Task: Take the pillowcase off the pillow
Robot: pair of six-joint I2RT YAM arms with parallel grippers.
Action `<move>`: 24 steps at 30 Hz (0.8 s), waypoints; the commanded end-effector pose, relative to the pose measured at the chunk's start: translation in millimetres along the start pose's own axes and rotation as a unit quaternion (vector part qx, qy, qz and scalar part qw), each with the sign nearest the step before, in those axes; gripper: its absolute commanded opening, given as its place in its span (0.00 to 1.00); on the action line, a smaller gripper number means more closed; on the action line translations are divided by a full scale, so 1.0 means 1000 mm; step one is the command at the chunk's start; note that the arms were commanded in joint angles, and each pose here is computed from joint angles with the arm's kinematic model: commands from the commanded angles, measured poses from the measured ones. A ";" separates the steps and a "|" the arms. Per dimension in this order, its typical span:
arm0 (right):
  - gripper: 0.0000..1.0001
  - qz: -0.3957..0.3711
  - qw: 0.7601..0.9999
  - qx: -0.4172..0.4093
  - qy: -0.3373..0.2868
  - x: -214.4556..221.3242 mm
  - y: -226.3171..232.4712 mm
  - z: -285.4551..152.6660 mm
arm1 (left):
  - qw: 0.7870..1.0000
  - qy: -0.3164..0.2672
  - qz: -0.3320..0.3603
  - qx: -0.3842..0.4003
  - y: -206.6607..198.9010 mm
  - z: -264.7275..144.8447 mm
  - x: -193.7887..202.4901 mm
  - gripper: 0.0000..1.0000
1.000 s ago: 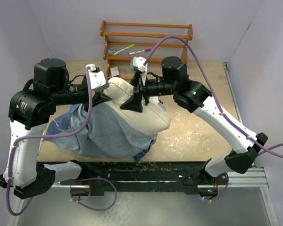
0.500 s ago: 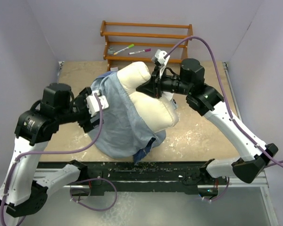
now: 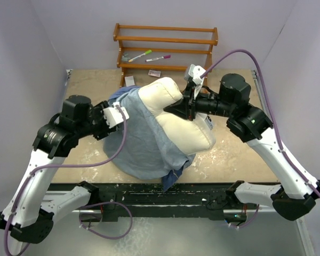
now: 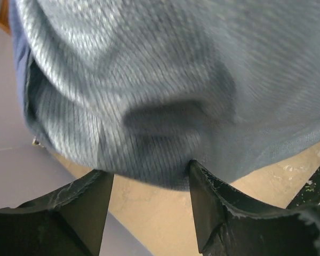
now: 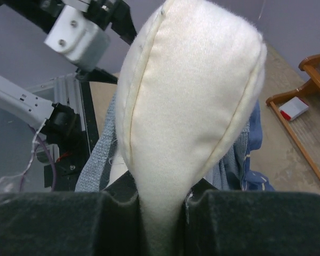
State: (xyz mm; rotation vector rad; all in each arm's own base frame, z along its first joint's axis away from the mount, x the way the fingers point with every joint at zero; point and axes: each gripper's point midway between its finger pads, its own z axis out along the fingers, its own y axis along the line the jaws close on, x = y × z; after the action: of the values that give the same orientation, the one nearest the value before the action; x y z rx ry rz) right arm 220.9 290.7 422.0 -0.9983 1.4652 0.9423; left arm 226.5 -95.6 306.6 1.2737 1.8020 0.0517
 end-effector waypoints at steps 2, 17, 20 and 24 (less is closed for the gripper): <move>0.00 -0.088 0.992 -0.023 -0.090 -0.063 0.025 -0.029 | 0.997 -0.045 -0.027 0.052 -0.008 0.017 -0.027 0.56; 0.00 -0.150 0.969 0.017 -0.197 -0.120 0.049 -0.090 | 0.987 0.055 -0.136 -0.058 0.070 0.064 0.062 0.00; 0.00 -0.156 0.961 0.031 -0.226 -0.136 0.054 -0.106 | 0.977 0.091 -0.166 -0.094 0.099 0.064 0.105 0.00; 0.00 -0.163 0.946 0.060 -0.275 -0.159 0.057 -0.129 | 0.966 0.125 -0.188 -0.124 0.125 0.066 0.149 0.00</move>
State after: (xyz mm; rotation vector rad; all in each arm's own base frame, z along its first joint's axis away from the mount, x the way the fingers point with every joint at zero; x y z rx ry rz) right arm 164.0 239.2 481.7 -0.9584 1.2592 0.8722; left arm 330.4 6.1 234.6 0.8175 2.1720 0.0916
